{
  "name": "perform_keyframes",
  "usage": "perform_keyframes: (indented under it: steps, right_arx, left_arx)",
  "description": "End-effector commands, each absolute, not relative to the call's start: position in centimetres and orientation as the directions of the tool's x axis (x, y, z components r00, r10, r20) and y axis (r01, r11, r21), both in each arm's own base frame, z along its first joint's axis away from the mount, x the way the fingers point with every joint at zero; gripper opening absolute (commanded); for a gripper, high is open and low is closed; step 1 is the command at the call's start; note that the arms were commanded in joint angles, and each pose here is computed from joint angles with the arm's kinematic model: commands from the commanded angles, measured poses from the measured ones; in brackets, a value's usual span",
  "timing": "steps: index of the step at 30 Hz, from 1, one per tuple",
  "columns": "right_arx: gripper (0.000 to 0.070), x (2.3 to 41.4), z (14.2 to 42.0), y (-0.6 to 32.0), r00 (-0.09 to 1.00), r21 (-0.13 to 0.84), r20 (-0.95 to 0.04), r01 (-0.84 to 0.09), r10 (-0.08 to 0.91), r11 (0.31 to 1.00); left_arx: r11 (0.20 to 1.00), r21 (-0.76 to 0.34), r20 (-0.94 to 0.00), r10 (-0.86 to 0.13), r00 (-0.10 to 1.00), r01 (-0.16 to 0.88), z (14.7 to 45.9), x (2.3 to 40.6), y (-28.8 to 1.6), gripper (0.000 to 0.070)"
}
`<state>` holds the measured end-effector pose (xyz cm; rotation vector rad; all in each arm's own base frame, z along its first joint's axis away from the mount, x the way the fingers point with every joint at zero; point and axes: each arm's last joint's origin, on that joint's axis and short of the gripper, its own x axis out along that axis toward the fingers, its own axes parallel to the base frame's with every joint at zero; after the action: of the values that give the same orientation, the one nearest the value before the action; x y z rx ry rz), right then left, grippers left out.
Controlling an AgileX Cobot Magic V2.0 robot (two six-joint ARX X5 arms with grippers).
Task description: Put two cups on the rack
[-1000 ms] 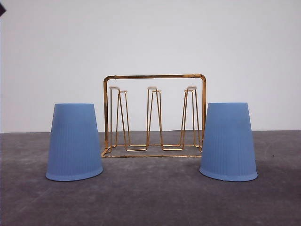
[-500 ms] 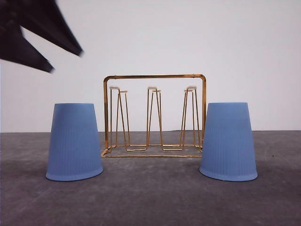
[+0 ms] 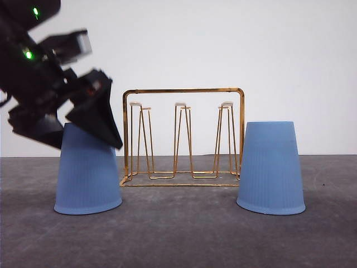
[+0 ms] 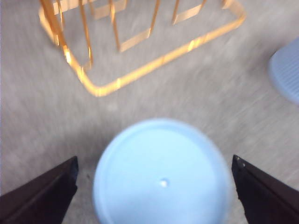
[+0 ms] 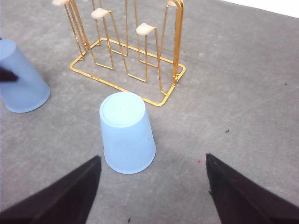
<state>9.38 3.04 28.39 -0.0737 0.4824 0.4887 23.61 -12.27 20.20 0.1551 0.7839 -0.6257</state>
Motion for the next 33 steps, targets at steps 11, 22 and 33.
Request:
perform_keyframes:
  steps: [11, 22, 33]
  right_arx:
    - [0.0456, 9.6, 29.2, 3.1, 0.8, 0.025, -0.405, -0.475, 0.443, 0.88]
    - [0.0456, 9.6, 29.2, 3.1, 0.8, 0.025, -0.405, -0.475, 0.443, 0.88]
    - [0.0456, 9.6, 29.2, 3.1, 0.8, 0.025, -0.405, -0.475, 0.443, 0.88]
  left_arx:
    - [0.81, -0.104, -0.718, -0.463, 0.52, 0.577, 20.1, 24.2, -12.8, 0.0322]
    - [0.815, -0.117, -0.752, -0.445, 0.485, 0.567, 26.3, 25.0, -13.2, 0.0317]
    - [0.852, -0.11, -0.585, -0.472, 0.66, 0.511, 35.3, 26.2, -13.6, 0.0312]
